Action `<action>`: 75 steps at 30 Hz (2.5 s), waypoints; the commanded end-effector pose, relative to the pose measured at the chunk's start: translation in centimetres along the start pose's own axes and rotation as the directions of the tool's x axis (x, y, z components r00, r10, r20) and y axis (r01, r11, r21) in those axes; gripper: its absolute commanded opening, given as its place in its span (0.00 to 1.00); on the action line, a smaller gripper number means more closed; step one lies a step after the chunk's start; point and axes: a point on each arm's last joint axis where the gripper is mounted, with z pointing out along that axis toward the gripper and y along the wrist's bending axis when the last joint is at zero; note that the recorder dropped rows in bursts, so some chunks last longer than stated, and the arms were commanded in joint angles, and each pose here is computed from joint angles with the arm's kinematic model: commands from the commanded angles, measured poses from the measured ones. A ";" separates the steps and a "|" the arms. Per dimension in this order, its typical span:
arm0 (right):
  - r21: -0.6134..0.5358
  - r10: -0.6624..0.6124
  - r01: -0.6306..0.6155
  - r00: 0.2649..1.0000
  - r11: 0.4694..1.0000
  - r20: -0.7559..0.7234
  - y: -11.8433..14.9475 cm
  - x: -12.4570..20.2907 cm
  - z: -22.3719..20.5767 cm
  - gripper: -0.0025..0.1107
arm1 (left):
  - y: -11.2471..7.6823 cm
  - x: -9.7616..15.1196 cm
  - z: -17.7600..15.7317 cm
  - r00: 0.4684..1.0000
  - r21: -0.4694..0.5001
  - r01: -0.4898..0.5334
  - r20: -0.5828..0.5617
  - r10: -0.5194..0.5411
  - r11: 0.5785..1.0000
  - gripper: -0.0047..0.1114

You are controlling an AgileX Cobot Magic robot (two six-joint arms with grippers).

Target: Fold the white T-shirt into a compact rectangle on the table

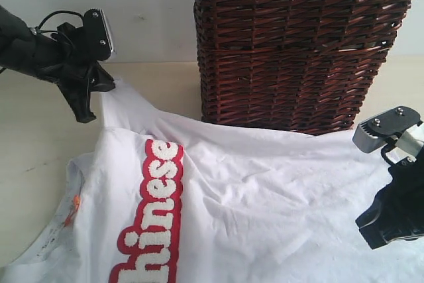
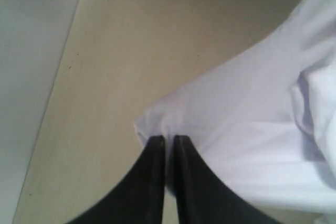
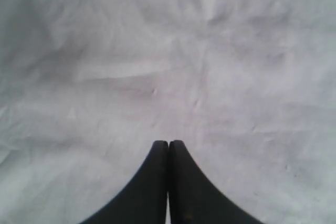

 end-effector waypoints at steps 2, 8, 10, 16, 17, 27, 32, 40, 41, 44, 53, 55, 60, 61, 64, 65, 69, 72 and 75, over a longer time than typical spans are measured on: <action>-0.013 0.003 -0.003 1.000 1.000 -0.003 0.2 0.0 -0.3 0.02 | 0.8 1.4 1.0 0.998 -0.107 -0.018 -0.068 0.011 0.994 0.04; -0.016 0.003 -0.003 1.000 1.000 -0.006 0.2 0.0 -0.3 0.02 | 0.7 2.8 3.0 0.993 -0.154 -0.011 -0.118 -0.007 0.988 0.05; -0.020 0.004 -0.005 1.000 1.000 -0.011 0.2 0.0 -0.3 0.02 | 0.4 3.2 3.6 0.992 -0.151 0.025 -0.122 -0.044 0.988 0.09; -0.039 0.009 -0.010 1.000 0.999 -0.025 0.4 0.2 -0.3 0.02 | 2.2 3.3 3.4 0.977 -0.343 0.141 -0.105 -0.187 0.929 0.45; -0.039 0.009 -0.010 1.000 0.999 -0.025 0.4 0.2 -0.3 0.02 | 2.6 3.1 3.2 0.969 -0.361 0.190 -0.082 -0.234 0.913 0.51; -0.040 0.009 -0.010 1.000 0.999 -0.026 0.4 0.2 -0.3 0.02 | -0.1 -1.2 0.8 0.700 0.191 0.695 0.040 -0.713 0.693 0.60; -0.040 0.009 -0.010 1.000 0.999 -0.026 0.4 0.2 -0.3 0.02 | -1.8 -1.2 -2.0 0.813 0.319 0.576 -0.134 -0.566 0.753 0.38; 0.014 -0.004 0.004 1.000 1.000 0.016 -0.1 -0.2 -0.3 0.02 | -3.5 7.6 -3.1 0.707 0.240 0.706 -0.294 -0.643 0.667 0.04; 0.032 -0.005 0.004 0.999 0.999 0.036 -0.2 -0.4 -0.3 0.02 | -3.8 8.4 -3.2 0.700 0.250 0.714 -0.287 -0.654 0.654 0.04; 0.110 -0.012 -0.001 0.993 0.994 0.116 -0.9 -1.1 -0.4 0.02 | -5.5 9.0 -3.0 0.702 0.301 0.712 -0.266 -0.661 0.635 0.04; 0.350 -0.094 0.005 0.967 0.937 0.237 -4.1 -3.1 1.3 0.02 | -10.7 10.1 -2.9 0.689 0.396 0.721 -0.316 -0.653 0.569 0.04; 0.347 -0.124 0.060 0.979 0.936 0.165 -4.5 -2.7 2.6 0.02 | -11.0 10.0 -2.9 0.686 0.401 0.722 -0.310 -0.659 0.563 0.04; 0.354 -0.139 0.102 0.987 0.930 0.080 -5.7 -2.2 5.4 0.02 | -10.6 10.4 -2.6 0.692 0.348 0.720 -0.296 -0.658 0.601 0.04; 0.356 -0.135 0.101 0.988 0.929 0.072 -5.9 -2.1 5.9 0.02 | -10.5 10.5 -2.6 0.692 0.331 0.721 -0.295 -0.659 0.609 0.04; 0.362 -0.126 0.098 0.991 0.927 0.054 -6.4 -1.9 7.0 0.02 | -10.2 10.8 -2.4 0.696 0.293 0.718 -0.294 -0.655 0.631 0.04; 0.368 -0.125 0.097 0.991 0.925 0.053 -6.6 -1.9 7.4 0.02 | -10.2 10.9 -2.4 0.699 0.284 0.716 -0.295 -0.652 0.638 0.04; 0.403 -0.033 -0.004 0.996 0.915 0.084 -8.1 -1.4 8.3 0.02 | -10.2 10.9 -2.4 0.701 0.280 0.714 -0.296 -0.649 0.642 0.04; 0.412 0.071 -0.103 0.993 0.906 0.092 -9.2 -0.6 8.7 0.02 | -10.1 10.9 -2.4 0.698 0.280 0.716 -0.295 -0.652 0.640 0.04; 0.411 0.120 -0.140 0.990 0.901 0.075 -10.1 0.2 9.0 0.02 | -10.1 10.9 -2.4 0.698 0.280 0.716 -0.295 -0.652 0.640 0.04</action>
